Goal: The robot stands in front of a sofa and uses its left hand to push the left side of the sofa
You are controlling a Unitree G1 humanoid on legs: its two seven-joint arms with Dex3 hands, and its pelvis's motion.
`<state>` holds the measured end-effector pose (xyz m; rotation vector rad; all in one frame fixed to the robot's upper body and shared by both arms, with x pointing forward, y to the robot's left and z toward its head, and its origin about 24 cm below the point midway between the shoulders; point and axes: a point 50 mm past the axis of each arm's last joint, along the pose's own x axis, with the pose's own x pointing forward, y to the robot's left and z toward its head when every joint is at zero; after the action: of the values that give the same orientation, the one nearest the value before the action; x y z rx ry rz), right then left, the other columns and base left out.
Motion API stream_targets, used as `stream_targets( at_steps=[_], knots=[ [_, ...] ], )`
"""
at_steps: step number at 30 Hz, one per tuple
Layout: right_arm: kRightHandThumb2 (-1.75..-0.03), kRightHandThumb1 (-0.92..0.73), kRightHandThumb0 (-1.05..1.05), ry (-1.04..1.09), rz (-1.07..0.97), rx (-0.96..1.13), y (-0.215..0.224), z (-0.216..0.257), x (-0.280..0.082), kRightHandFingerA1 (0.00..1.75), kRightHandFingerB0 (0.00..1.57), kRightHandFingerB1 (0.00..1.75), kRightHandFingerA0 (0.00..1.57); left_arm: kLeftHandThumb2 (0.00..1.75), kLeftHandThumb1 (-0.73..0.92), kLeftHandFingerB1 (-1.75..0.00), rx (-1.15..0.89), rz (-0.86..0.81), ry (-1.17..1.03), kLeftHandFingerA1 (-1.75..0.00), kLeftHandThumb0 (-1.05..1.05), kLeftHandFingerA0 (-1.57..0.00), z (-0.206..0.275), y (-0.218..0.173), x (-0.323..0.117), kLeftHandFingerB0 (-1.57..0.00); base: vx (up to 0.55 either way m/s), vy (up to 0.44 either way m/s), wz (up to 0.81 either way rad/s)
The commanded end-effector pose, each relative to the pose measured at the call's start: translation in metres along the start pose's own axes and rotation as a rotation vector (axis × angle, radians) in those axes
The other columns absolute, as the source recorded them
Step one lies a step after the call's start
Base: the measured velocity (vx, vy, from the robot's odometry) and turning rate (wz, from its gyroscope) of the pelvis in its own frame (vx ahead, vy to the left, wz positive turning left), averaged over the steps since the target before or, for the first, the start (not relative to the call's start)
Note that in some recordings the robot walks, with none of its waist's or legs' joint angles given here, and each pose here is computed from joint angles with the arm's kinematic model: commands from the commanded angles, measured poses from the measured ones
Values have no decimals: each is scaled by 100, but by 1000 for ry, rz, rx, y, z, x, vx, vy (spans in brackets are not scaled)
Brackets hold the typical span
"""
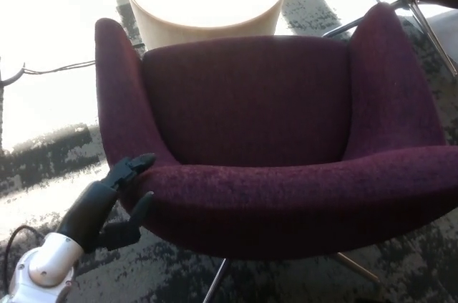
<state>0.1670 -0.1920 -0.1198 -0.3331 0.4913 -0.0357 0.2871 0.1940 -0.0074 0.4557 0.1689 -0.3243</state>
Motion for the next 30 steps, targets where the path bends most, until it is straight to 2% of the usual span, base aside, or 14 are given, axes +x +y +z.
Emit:
stream_targets(
  at_steps=[1, 8, 10, 12, 16, 19, 21, 22, 23, 24, 25, 26, 27, 30],
  knots=[
    [-66, -84, -65, 2, -10, -17, -8, -1, 1, 43, 49, 39, 55, 96, 82, -25, 34, -131, -53, -32, -98, -10, 19, -29, 10, -8, 0, 0, 0],
    [-66, -84, -66, 0, -15, -21, -8, 0, 2, 42, 50, 39, 54, 121, 86, -31, 48, -177, -66, -28, -94, -3, 27, -34, 18, -16, 0, 0, 0],
    [-97, -68, -68, 5, -12, -18, -8, -1, 1, 54, 45, 52, 48, 93, 83, -27, 39, -196, -79, -33, -95, -11, 31, -40, 18, -9, 0, 0, 0],
    [-65, -83, -65, 2, -13, -16, -8, -1, 1, 43, 50, 39, 56, 96, 83, -25, 34, -211, -69, -32, -97, -11, 33, -44, 19, -9, 0, 0, 0],
    [-97, -68, -68, -4, -13, -30, -7, 0, 1, 55, 45, 52, 47, 94, 83, -25, 45, -238, -76, -31, -96, -10, 36, -52, 21, -8, 0, 0, 0],
    [-66, -84, -66, -6, -13, -34, -8, 0, 1, 43, 49, 39, 55, 120, 83, -25, 28, -280, -89, -22, -90, -6, 41, -61, 23, -11, 0, 0, 0],
    [-97, -68, -68, -11, -12, -34, -8, 1, 1, 55, 45, 52, 48, 121, 83, -25, 26, -300, -88, -22, -92, -8, 43, -66, 24, -10, 0, 0, 0],
    [-65, -84, -67, -12, -12, -35, -8, 1, 2, 43, 50, 39, 56, 120, 80, -26, 29, -308, -77, -23, -92, -5, 44, -68, 24, -12, -7, 14, 7],
    [-66, -84, -66, -12, -12, -36, -8, 1, 2, 43, 50, 39, 55, 74, 92, -25, 27, -320, -63, -25, -93, 0, 46, -73, 25, -1, -8, 14, 7],
    [-66, -84, -66, -10, -10, -35, -8, 1, 2, 43, 50, 39, 55, 74, 92, -25, 24, -332, -50, -25, -93, 0, 48, -78, 25, -1, -5, 21, 7],
    [-66, -84, -68, -10, -11, -37, -8, 2, 3, 42, 49, 39, 54, 119, 78, -20, 17, -340, -63, -22, -90, 0, 50, -81, 26, -6, -15, 19, 10],
    [-97, -68, -69, -16, -12, -37, -8, 3, 4, 54, 45, 52, 47, 121, 83, -20, 31, -365, -91, -22, -92, -2, 53, -84, 27, -8, -8, 16, 11],
    [-66, -84, -66, -18, -12, -38, -9, 3, 4, 42, 51, 39, 55, 115, 77, -31, 24, -377, -95, -31, -89, -7, 55, -88, 27, -9, -10, 21, 10],
    [-66, -85, -65, -26, -13, -48, -9, 5, 4, 42, 50, 39, 54, 118, 78, -28, 2, -413, -105, -27, -92, -5, 60, -99, 29, -12, -14, 16, 10]
  ],
)
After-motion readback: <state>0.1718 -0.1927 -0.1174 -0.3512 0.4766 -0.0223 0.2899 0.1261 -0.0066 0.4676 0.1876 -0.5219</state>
